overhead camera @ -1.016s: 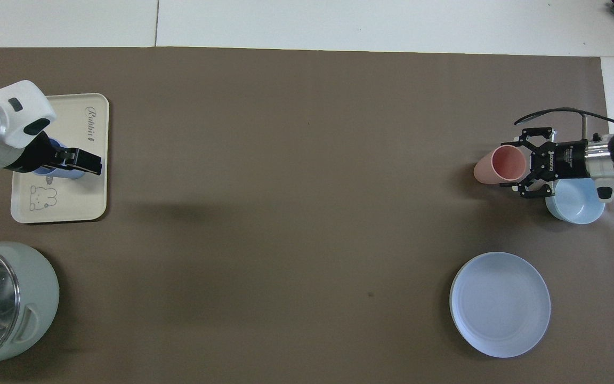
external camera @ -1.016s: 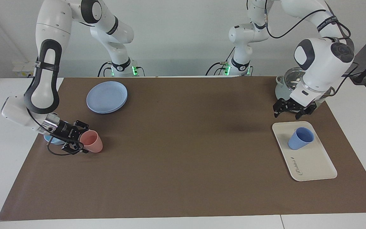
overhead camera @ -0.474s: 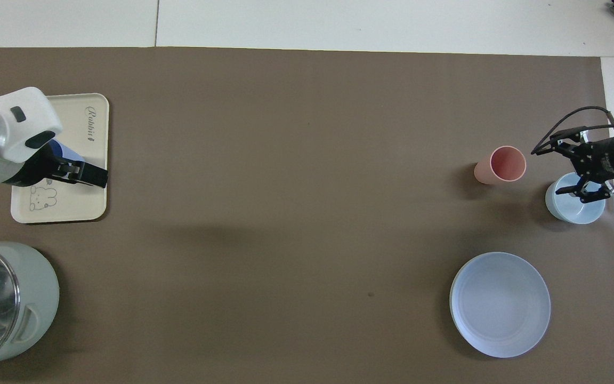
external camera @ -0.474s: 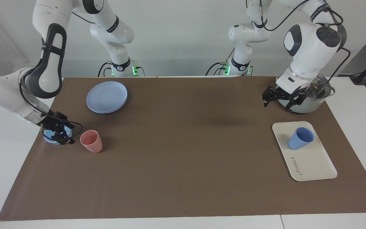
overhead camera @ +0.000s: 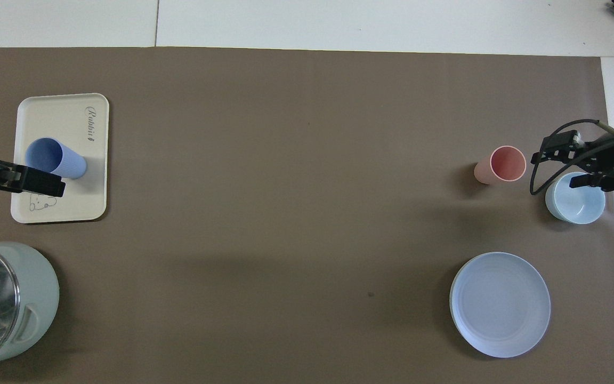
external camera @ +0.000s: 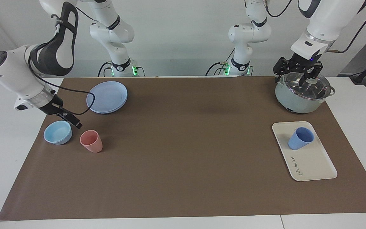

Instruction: Place cup on tray

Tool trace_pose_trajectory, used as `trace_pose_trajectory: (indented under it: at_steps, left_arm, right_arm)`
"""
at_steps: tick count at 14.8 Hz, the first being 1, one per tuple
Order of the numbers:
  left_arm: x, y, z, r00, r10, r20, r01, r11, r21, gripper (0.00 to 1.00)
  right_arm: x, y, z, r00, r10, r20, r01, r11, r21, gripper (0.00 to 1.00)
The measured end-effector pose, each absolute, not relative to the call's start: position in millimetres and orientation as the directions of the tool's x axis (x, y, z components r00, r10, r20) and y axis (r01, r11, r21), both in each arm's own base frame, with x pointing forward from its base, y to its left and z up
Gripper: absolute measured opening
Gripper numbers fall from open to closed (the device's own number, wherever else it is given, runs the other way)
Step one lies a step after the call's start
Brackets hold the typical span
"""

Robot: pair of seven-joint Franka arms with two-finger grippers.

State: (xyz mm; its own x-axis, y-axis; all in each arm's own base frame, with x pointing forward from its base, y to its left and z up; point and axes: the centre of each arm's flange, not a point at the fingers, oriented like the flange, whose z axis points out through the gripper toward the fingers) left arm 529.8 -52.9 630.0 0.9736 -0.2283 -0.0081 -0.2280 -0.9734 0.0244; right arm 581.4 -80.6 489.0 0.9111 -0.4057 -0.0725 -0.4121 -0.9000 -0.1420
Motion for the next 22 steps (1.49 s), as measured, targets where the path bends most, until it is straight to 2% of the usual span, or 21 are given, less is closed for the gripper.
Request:
trace_pose_trajectory:
  at_steps: [7,13,15,22]
  left_arm:
    - [533,-53,616,0.973,-0.229,-0.036,-0.228,-0.973,0.029,1.00]
    - [531,-64,618,0.975,-0.221,-0.038,-0.221,-0.975,-0.009,1.00]
    - [531,-64,623,0.980,-0.196,-0.029,-0.196,-0.981,-0.009,1.00]
    - [531,-62,626,0.986,-0.164,-0.021,-0.164,-0.987,0.002,1.00]
  right_arm:
    - [557,-13,573,0.981,-0.191,0.046,-0.190,-0.982,-0.013,1.00]
    - [554,-6,634,0.987,-0.149,0.052,-0.150,-0.989,0.017,1.00]
    - [557,-6,642,0.988,-0.149,0.030,-0.150,-0.988,0.022,1.00]
    - [560,-5,631,0.989,-0.147,-0.029,-0.146,-0.989,0.033,1.00]
